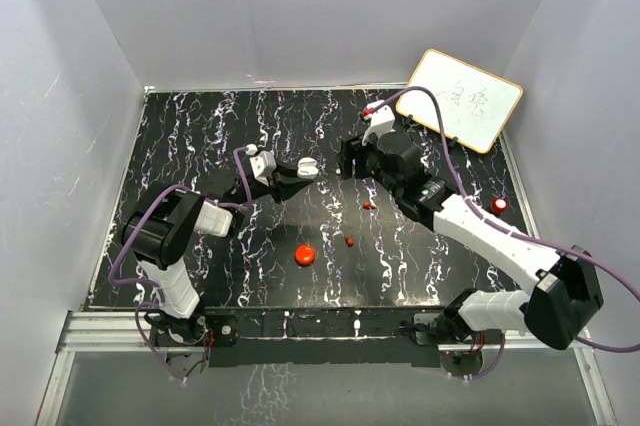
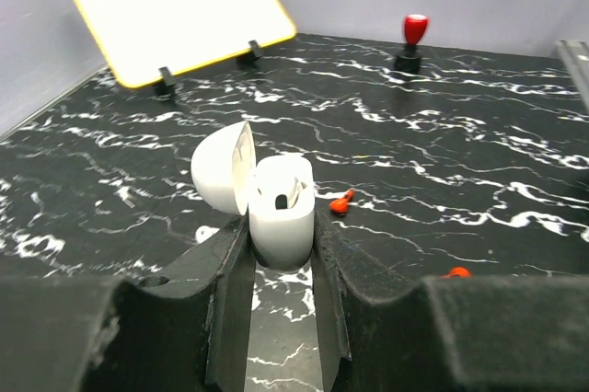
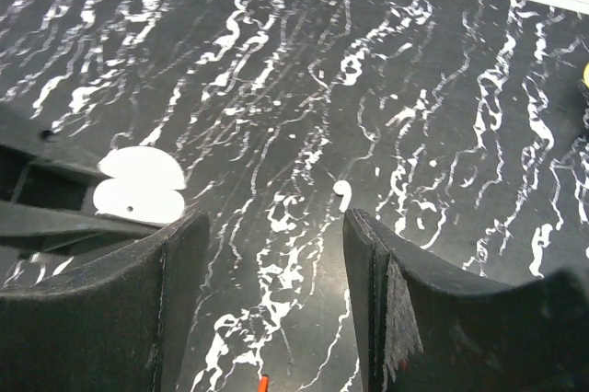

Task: Insert the wireless bluetooth earbuds into the charging case
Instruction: Pick up the earbud from the center of the board.

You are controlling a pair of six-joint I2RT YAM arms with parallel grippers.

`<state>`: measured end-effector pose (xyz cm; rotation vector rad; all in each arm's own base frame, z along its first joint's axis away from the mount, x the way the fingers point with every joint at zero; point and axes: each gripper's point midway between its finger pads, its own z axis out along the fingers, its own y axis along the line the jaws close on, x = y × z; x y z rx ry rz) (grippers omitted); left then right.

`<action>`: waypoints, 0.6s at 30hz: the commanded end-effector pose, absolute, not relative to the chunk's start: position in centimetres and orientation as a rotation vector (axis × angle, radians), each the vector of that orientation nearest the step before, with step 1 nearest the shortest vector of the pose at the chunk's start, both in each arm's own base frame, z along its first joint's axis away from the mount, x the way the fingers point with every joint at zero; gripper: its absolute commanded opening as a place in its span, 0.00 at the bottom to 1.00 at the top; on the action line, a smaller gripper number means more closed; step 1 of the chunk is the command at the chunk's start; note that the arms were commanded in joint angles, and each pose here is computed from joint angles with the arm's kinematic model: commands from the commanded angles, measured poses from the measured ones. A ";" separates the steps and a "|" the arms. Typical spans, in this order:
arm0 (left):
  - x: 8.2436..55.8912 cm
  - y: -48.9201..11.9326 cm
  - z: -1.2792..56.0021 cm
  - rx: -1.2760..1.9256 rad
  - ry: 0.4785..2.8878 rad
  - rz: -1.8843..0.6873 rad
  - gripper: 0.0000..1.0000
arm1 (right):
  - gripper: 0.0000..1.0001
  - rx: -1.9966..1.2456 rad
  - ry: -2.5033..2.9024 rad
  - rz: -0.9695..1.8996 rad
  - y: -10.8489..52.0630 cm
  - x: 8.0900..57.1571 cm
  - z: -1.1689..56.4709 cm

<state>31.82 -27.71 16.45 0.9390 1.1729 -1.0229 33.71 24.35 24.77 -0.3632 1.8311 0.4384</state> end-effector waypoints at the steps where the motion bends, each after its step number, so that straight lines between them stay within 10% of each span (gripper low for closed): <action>1: 33.0 -26.0 22.1 0.854 0.959 -0.815 0.00 | 0.59 -0.274 1.948 0.343 22.7 36.3 22.2; 18: 33.0 -24.9 22.4 0.833 0.962 -0.771 0.00 | 0.53 -0.570 2.178 0.278 24.3 44.7 11.5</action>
